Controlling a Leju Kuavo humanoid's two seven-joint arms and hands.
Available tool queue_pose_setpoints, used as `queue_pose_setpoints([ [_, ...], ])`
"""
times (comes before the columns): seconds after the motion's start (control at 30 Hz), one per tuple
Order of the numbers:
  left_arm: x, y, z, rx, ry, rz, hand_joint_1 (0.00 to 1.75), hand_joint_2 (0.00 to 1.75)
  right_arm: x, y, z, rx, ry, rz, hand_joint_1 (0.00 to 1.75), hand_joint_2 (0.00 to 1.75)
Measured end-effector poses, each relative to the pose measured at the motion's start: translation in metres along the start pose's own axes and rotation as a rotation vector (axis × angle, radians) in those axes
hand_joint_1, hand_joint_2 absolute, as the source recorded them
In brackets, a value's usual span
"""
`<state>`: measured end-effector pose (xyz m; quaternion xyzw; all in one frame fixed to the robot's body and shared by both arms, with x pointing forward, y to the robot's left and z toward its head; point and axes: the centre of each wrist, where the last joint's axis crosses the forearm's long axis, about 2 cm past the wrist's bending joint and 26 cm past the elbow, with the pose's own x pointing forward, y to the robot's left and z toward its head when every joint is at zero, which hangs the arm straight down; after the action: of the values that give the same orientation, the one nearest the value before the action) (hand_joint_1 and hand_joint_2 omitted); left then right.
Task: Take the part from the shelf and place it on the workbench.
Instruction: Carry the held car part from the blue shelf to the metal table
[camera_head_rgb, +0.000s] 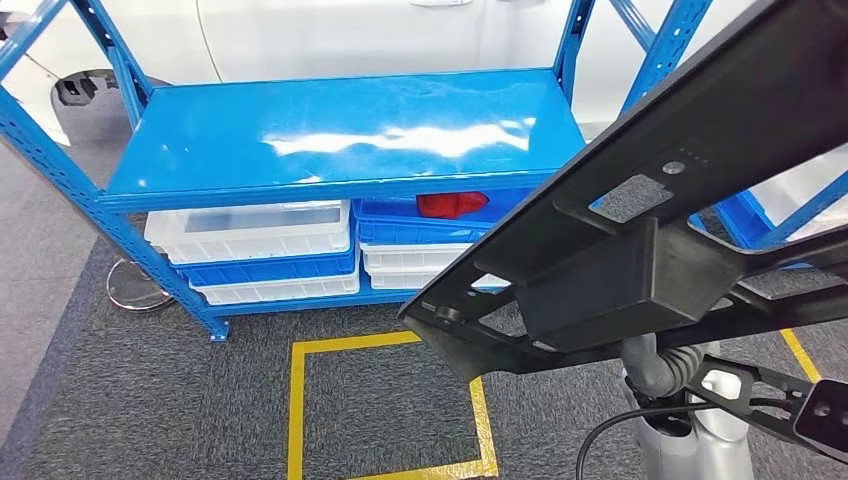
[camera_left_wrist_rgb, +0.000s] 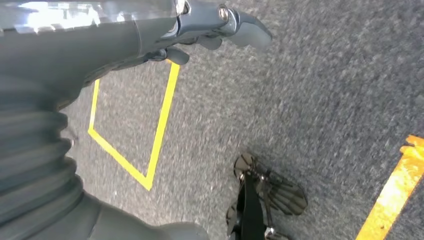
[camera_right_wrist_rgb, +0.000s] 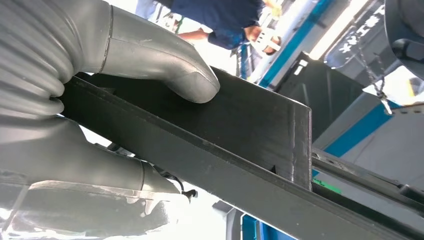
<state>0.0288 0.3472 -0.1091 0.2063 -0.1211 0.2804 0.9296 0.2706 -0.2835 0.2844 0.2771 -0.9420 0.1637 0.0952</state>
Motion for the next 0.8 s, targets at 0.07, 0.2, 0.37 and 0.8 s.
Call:
queue_pose_setpoints([
  [0.07,0.000,0.000,0.000,0.007,-0.007,-0.003,0.00,1.75,0.001,-0.002,0.001,0.002,0.008,0.014,1.75,1.75],
  [0.2,0.000,0.000,0.000,0.004,-0.008,-0.005,0.00,1.75,0.003,-0.005,0.005,0.007,0.037,0.044,1.75,1.75],
  [0.37,0.003,-0.002,0.000,-0.013,-0.006,0.003,0.00,1.75,0.007,-0.012,0.008,0.021,0.064,0.077,1.75,1.75],
  [0.8,-0.002,-0.001,0.001,-0.036,-0.016,0.020,0.00,1.75,0.004,0.008,0.020,0.039,0.151,0.122,1.75,1.75],
])
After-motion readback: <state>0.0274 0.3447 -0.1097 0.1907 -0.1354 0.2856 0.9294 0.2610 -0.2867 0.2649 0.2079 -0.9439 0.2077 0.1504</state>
